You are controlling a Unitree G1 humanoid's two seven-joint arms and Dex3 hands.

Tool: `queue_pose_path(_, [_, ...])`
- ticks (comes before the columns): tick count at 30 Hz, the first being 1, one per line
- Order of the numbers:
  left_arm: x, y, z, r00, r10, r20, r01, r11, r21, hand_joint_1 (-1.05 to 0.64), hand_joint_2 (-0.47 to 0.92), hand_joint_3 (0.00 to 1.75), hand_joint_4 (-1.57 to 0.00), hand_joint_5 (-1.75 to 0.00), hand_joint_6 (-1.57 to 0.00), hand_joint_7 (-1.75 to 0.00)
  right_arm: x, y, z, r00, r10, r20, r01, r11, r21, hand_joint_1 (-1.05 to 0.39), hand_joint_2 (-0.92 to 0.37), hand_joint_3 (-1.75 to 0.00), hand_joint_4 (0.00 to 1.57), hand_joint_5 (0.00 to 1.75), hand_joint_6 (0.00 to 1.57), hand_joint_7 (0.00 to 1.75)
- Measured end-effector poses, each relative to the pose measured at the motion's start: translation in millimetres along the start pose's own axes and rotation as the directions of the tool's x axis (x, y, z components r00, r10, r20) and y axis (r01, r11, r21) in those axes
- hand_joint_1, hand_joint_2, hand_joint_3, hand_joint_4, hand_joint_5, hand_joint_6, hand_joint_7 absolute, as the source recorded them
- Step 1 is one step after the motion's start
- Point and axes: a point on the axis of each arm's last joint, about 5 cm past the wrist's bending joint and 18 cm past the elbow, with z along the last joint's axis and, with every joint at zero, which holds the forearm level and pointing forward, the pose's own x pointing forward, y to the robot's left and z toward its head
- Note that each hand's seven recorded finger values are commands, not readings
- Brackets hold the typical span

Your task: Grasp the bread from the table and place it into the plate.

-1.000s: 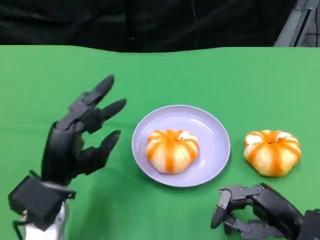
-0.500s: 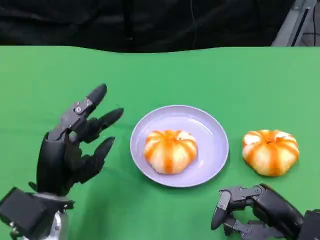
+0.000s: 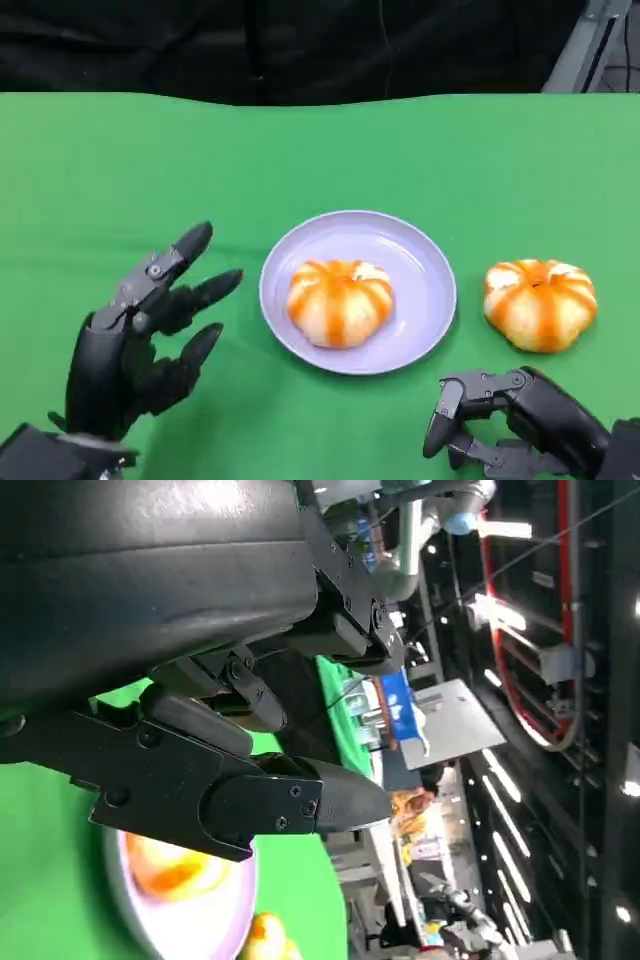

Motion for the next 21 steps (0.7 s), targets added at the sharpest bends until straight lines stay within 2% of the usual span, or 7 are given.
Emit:
queue_pose_path(8, [-14, -0.1, -3.6, 1.000, 0.008, -0.029, -0.009, 1.000, -0.007, -0.60, 0.92, 0.35, -0.82, -0.02, -0.54, -0.02, 0.4, -1.5, 1.5, 1.000, -0.006, 0.007, 0.006, 1.000, -0.007, -0.11, -0.90, -0.51, 0.71, 1.61, 0.80, 1.11])
queue_pose_path(14, [-43, 3.9, -8.3, 0.990, 0.053, -0.133, -0.053, 0.999, 0.002, -0.56, 0.92, 0.34, -0.84, -0.02, -0.59, -0.03, 0.5, -4.7, 4.6, 1.000, -0.021, 0.019, 0.021, 1.000, -0.019, -0.11, -0.88, -0.54, 0.72, 1.62, 0.79, 1.13])
queue_pose_path(21, [-48, 7.2, -9.4, 0.987, 0.046, -0.154, -0.046, 0.999, 0.005, -0.55, 0.92, 0.34, -0.85, -0.02, -0.60, -0.03, -0.2, -4.6, 4.9, 1.000, -0.025, 0.012, 0.025, 1.000, -0.015, -0.10, -0.86, -0.57, 0.72, 1.61, 0.79, 1.14])
